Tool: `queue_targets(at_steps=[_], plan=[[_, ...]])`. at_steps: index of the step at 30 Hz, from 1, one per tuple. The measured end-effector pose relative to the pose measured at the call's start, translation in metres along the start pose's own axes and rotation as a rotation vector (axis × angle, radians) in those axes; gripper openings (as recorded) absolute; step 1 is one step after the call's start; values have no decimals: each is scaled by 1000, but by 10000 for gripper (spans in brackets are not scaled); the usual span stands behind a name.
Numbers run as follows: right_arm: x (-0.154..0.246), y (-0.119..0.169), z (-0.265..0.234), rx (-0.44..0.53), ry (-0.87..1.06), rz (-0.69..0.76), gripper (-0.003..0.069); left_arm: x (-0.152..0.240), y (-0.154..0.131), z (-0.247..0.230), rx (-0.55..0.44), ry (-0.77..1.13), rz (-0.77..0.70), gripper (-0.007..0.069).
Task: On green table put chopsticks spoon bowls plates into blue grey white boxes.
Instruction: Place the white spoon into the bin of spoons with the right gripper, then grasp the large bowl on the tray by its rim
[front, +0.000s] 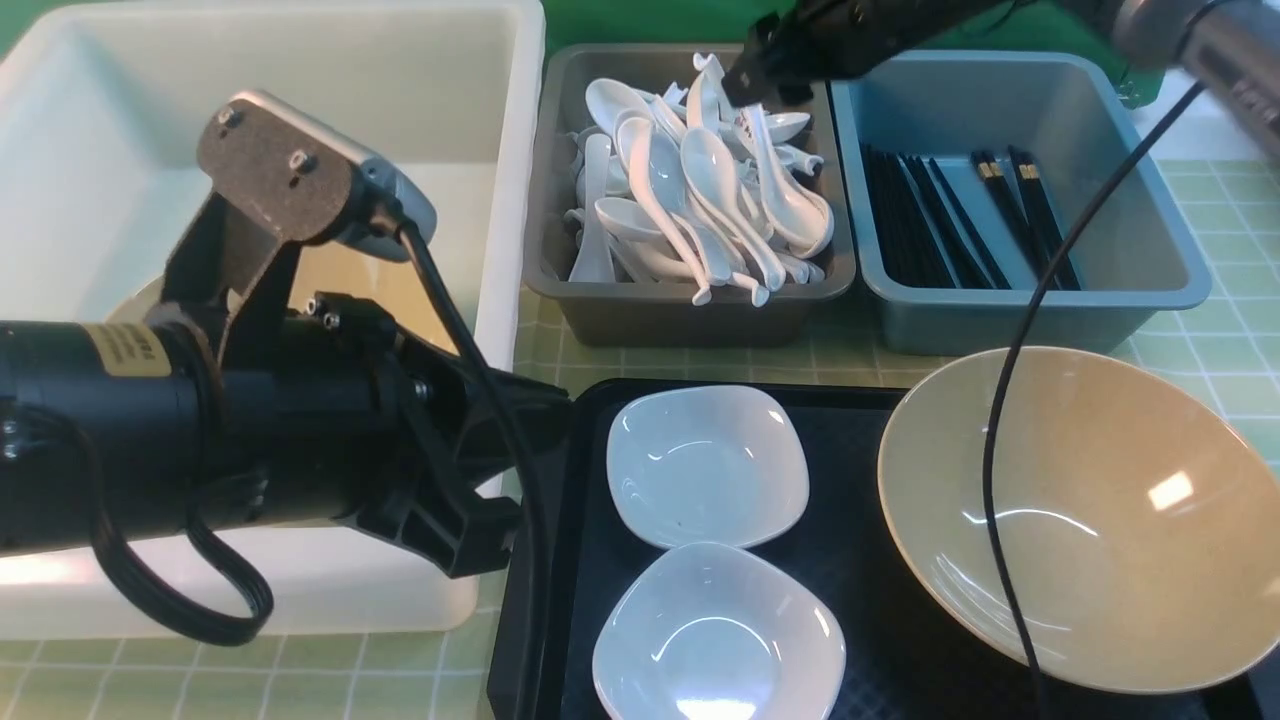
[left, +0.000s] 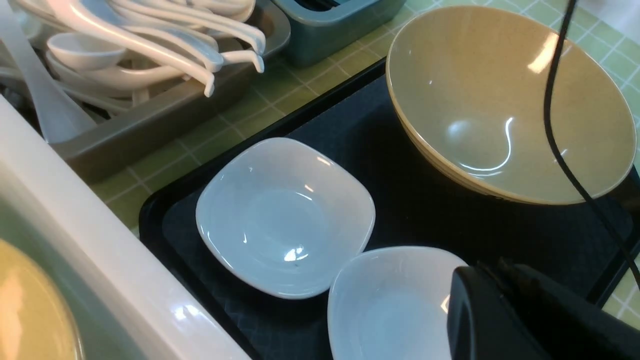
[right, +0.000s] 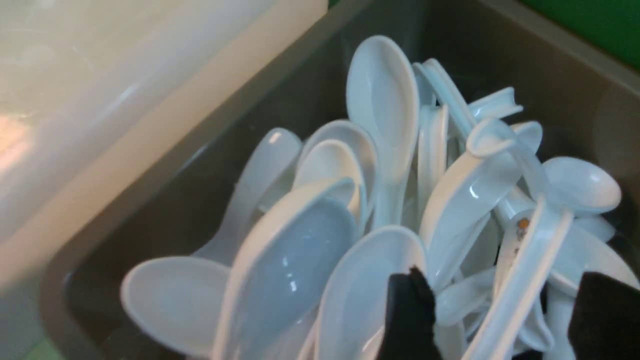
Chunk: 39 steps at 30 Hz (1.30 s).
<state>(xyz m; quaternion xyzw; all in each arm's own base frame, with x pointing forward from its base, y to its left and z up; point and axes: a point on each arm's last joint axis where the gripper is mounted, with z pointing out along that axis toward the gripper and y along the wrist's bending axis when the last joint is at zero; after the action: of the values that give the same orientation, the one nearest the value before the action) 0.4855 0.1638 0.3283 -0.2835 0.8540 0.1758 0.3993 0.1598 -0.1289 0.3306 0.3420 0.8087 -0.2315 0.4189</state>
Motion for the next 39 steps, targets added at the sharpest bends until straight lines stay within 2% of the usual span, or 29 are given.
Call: queue_targets(at_steps=[2,3,4,7,8,9,13,16,19,22,23,25,26,27,28,30,32,33,35,39], plan=[[-9,8,-23,-15,3,-17,454,0,0,0,0,0,-6,-1],[-22,22,-63,-27,-11,-39,460,0,0,0,0,0,-34,-1],[-22,22,-63,-27,-11,-37,460,0,0,0,0,0,-36,0],[-36,48,-134,-30,-56,-58,463,1,-1,0,11,6,-100,0],[-36,51,-143,-31,-60,-61,464,1,-1,0,5,7,-112,0],[-35,66,-179,-31,-80,-73,464,1,-1,0,7,10,-139,0],[-3,97,-237,-62,-20,-70,464,-8,-2,0,27,27,-156,1],[38,119,-266,-92,60,-51,465,-24,0,8,52,56,-150,7],[74,131,-277,-109,111,-27,464,-37,4,24,81,112,-156,57],[129,146,-285,-104,138,8,441,-43,2,56,149,229,-163,137],[132,146,-286,-102,137,9,438,-43,1,61,158,246,-160,159],[167,155,-290,-82,111,25,377,-43,-12,91,218,338,-132,256],[172,156,-291,-79,106,27,362,-41,-15,96,226,355,-126,265],[191,160,-293,-70,94,32,286,-40,-23,114,246,397,-104,345],[193,161,-293,-69,93,33,276,-40,-26,119,250,408,-100,365],[217,165,-291,-70,111,54,109,-43,-33,152,251,450,-111,489],[226,166,-289,-75,128,69,72,-46,-31,167,245,458,-129,535],[233,167,-287,-80,147,79,41,-51,-29,186,241,461,-148,582],[238,167,-284,-83,162,86,27,-56,-25,211,228,467,-181,614],[238,167,-284,-81,158,86,24,-53,-12,256,215,531,-265,611]])
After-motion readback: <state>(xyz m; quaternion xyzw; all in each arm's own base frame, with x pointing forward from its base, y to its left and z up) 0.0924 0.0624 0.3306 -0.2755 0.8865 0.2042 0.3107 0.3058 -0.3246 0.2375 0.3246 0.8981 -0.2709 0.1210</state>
